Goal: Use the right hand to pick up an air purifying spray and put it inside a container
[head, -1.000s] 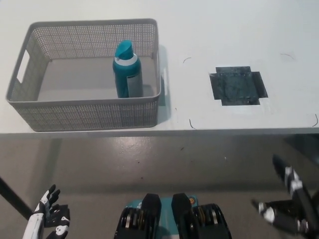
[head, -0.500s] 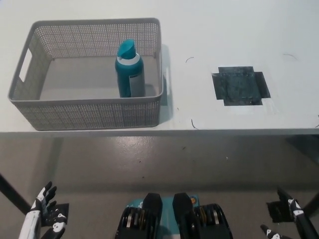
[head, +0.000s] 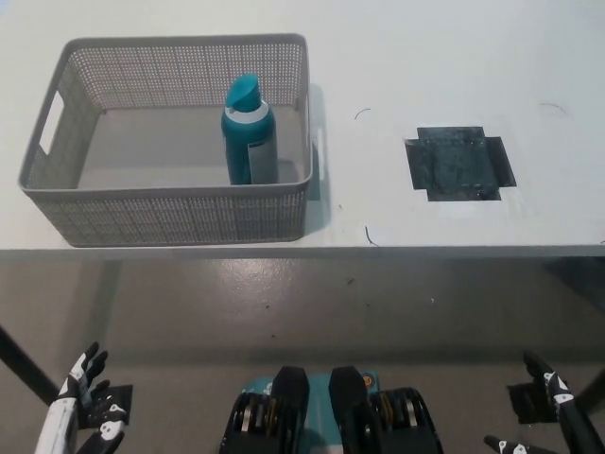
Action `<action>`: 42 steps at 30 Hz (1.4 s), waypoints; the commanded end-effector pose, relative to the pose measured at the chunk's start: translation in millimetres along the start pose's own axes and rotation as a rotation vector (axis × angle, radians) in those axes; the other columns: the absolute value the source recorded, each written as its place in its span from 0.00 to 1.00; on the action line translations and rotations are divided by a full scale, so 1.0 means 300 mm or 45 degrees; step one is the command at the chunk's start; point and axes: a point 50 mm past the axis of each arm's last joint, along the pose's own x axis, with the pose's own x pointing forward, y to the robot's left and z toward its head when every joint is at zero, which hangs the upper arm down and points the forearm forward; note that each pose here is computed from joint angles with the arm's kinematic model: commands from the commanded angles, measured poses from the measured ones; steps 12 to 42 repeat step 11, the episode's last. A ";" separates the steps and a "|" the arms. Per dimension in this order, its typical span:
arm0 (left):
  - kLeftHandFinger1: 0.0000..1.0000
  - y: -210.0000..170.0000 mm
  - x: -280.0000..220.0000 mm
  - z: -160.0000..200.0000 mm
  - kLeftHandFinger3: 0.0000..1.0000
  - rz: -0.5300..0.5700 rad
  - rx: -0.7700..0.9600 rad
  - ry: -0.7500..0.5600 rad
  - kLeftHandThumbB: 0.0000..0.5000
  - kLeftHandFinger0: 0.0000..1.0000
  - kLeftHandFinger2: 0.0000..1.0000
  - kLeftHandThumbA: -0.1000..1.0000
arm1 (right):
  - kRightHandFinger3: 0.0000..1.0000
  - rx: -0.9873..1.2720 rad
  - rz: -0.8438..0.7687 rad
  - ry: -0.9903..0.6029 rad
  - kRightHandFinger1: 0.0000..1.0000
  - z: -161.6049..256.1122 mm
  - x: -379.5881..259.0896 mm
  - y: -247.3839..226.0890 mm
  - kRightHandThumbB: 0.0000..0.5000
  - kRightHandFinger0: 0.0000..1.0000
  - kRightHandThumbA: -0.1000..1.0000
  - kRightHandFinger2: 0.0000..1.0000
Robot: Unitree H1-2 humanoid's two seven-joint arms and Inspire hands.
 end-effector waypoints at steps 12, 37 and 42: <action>1.00 0.032 0.011 0.024 1.00 0.032 0.027 -0.081 0.72 0.95 1.00 0.53 | 1.00 -0.030 -0.041 -0.111 1.00 0.037 0.029 -0.034 1.00 1.00 1.00 1.00; 1.00 0.032 0.011 0.024 1.00 0.032 0.027 -0.081 0.72 0.95 1.00 0.53 | 1.00 -0.030 -0.041 -0.111 1.00 0.037 0.029 -0.034 1.00 1.00 1.00 1.00; 1.00 0.032 0.011 0.024 1.00 0.032 0.027 -0.081 0.72 0.95 1.00 0.53 | 1.00 -0.030 -0.041 -0.111 1.00 0.037 0.029 -0.034 1.00 1.00 1.00 1.00</action>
